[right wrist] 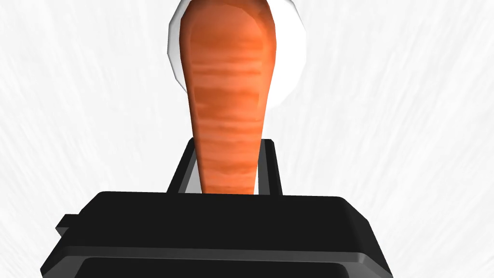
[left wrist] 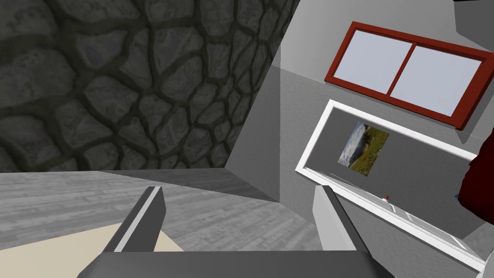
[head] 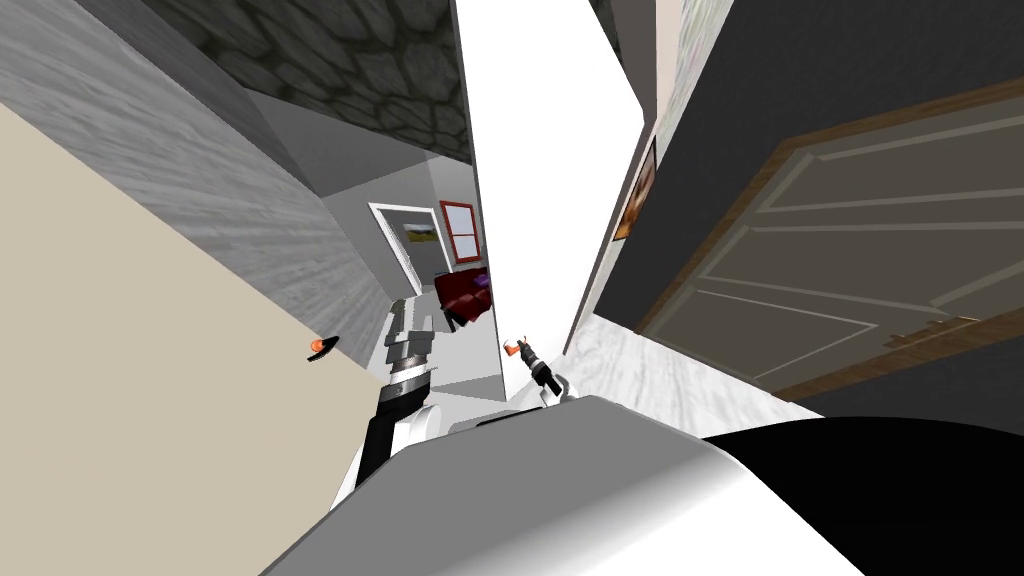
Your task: Push the door open
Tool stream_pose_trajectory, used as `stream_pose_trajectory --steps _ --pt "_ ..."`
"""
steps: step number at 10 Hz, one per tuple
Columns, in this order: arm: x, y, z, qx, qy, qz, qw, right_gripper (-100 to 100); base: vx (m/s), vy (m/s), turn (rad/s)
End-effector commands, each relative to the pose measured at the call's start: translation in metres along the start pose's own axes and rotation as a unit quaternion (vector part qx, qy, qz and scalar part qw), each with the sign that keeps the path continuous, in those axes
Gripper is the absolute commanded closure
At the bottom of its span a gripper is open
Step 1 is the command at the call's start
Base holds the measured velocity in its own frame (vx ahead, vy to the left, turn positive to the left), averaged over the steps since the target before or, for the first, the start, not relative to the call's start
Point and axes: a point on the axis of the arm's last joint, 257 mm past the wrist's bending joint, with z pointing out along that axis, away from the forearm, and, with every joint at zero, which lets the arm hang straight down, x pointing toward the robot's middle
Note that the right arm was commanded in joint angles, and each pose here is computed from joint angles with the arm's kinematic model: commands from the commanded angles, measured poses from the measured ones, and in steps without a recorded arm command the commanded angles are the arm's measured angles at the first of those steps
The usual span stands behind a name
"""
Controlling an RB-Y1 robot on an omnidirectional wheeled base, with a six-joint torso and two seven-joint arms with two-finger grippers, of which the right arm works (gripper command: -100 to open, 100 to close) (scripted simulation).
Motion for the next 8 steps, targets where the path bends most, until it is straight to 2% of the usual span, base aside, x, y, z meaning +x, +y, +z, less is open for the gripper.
stream_pose_trajectory --steps 1,2,3,5,8 --pt "-0.016 0.006 0.0041 -0.01 -0.01 -0.006 0.9999 100 0.088 0.079 -0.033" --pt "-0.016 0.008 0.005 -0.012 -0.01 -0.007 0.9999 100 0.046 0.029 0.001" --pt "-0.029 0.003 0.0004 -0.006 -0.026 -0.008 0.9996 100 0.123 0.083 -0.056" --pt "-0.038 0.003 -0.0011 -0.006 -0.037 -0.008 0.9993 100 0.151 0.139 -0.057" --pt "-0.058 0.003 -0.0052 -0.005 -0.065 -0.009 0.9978 100 0.157 0.165 -0.066"
